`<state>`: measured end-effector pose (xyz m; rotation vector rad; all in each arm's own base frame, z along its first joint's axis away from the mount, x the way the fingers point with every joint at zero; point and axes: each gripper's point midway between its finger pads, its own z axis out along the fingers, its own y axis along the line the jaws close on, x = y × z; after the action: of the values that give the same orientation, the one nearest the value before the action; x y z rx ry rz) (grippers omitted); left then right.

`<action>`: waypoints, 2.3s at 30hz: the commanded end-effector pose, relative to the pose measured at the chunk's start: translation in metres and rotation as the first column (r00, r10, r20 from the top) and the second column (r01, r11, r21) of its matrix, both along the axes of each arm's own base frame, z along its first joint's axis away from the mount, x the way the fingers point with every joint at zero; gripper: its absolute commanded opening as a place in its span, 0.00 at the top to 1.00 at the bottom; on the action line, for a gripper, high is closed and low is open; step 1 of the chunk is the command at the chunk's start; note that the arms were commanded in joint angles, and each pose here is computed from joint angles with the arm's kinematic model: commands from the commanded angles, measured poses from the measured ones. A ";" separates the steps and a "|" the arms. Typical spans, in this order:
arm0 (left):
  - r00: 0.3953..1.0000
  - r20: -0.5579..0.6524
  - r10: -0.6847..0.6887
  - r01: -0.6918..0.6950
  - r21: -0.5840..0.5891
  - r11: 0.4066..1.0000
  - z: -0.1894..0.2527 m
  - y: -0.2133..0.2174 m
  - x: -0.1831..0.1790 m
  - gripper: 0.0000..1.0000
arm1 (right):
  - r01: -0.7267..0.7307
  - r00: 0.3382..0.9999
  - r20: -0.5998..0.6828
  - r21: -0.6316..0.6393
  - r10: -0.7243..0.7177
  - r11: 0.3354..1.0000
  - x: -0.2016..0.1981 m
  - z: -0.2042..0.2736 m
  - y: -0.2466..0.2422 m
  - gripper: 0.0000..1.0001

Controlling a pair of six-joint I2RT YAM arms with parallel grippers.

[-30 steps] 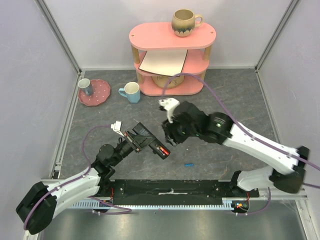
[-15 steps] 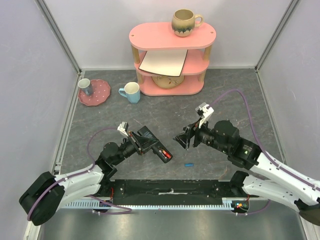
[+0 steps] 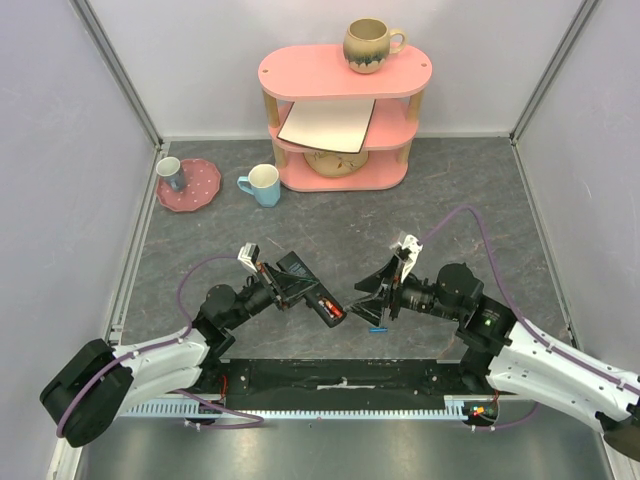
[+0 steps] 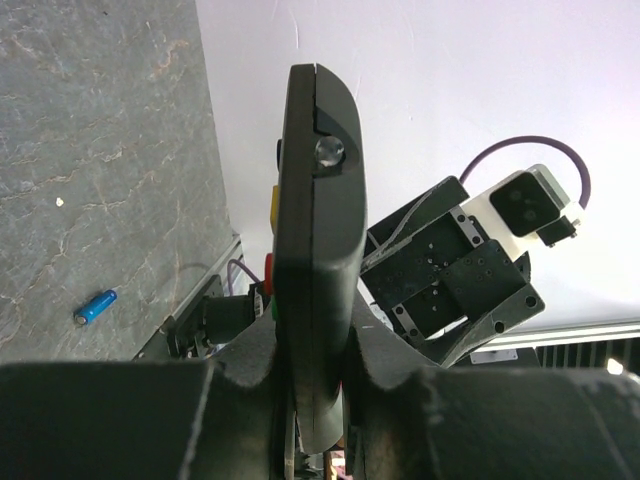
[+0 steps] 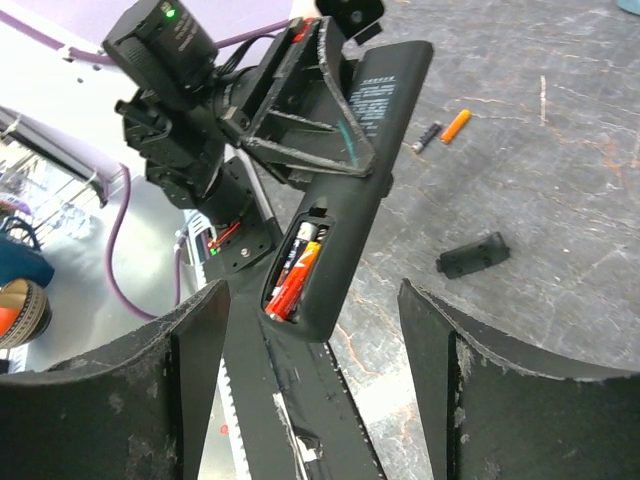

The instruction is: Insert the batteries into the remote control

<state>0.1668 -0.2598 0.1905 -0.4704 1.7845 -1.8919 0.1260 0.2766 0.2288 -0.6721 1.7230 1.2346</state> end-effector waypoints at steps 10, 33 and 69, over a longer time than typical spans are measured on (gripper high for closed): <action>0.996 0.080 -0.042 0.050 -0.098 0.994 0.037 -0.002 -0.008 0.98 | -0.156 0.988 0.010 0.038 0.156 0.987 -0.021 -0.003 0.013 0.26; 0.992 0.109 -0.071 0.082 -0.100 0.992 0.043 -0.003 -0.014 0.98 | -0.136 0.991 -0.013 -0.018 0.136 0.991 -0.012 -0.025 0.017 0.29; 0.951 0.261 -0.168 0.192 -0.068 0.979 0.060 -0.009 -0.035 0.98 | -0.178 0.979 -0.100 -0.015 0.176 0.984 -0.007 -0.032 0.039 0.40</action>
<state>0.1545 -0.2644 0.1984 -0.3140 1.7834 -1.9210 0.1024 0.3087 0.1804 -0.8569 1.8395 1.4225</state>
